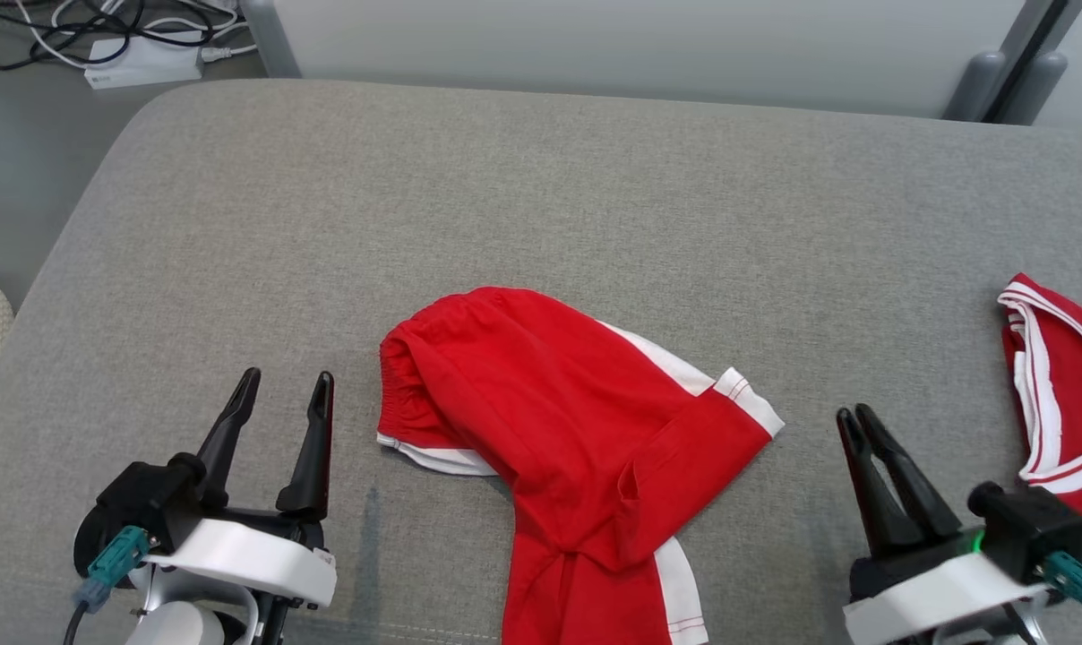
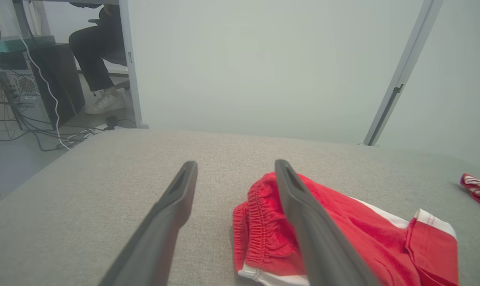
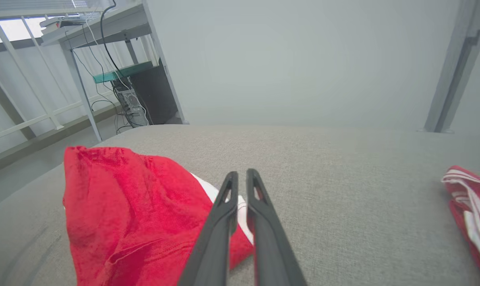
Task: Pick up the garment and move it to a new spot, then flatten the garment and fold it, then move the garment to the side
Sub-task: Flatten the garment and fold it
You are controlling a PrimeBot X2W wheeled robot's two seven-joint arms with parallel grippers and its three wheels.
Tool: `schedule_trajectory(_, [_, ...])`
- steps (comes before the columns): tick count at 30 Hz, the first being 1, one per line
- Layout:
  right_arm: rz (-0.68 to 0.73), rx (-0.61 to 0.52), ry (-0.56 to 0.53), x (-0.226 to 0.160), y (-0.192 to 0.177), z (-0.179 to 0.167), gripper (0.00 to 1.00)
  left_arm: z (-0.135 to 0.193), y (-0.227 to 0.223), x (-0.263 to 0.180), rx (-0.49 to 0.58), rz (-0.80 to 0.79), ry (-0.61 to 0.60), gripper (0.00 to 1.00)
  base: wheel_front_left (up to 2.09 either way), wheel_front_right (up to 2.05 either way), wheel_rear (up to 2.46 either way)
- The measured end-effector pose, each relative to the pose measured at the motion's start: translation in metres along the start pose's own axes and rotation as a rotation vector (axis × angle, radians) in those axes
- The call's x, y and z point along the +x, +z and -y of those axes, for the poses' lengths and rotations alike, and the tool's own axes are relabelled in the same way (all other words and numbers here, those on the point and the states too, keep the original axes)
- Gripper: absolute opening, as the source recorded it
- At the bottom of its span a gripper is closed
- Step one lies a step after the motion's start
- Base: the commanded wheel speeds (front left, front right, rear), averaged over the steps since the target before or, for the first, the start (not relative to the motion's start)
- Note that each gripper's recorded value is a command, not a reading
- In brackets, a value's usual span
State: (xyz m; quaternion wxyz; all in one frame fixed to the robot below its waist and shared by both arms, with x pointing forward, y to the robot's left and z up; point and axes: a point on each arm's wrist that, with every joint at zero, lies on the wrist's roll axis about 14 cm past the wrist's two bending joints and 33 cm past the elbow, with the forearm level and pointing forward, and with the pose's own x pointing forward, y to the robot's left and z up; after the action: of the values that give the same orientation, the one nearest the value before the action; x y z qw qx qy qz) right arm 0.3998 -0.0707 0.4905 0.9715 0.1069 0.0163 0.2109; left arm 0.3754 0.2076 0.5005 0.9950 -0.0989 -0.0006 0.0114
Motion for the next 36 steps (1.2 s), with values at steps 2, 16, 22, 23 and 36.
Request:
schedule_trajectory(2, [0.021, 0.001, -0.065, -0.011, 0.002, 0.015, 1.0, 0.001, -0.001, -0.001, 0.007, -0.009, -0.008, 1.0, 0.0, 0.0, 0.0])
schedule_trajectory(16, [0.004, -0.076, -0.189, -0.065, -0.005, 0.037, 1.0, 0.0, -0.011, -0.016, 0.056, -0.087, -0.015, 1.0, 0.0, 0.0, 0.0])
schedule_trajectory(22, [0.004, -0.089, -0.189, -0.079, -0.005, 0.031, 1.0, -0.002, -0.007, -0.027, 0.051, -0.076, -0.002, 1.0, 0.0, 0.0, 0.0])
schedule_trajectory(23, [0.007, -0.092, -0.186, -0.08, -0.004, 0.03, 1.0, -0.003, -0.005, -0.029, 0.052, -0.074, 0.003, 1.0, 0.0, 0.0, 0.0])
schedule_trajectory(36, [0.019, -0.099, -0.161, -0.081, 0.0, 0.023, 1.0, -0.007, 0.002, -0.041, 0.046, -0.059, 0.022, 1.0, 0.0, 0.0, 0.0])
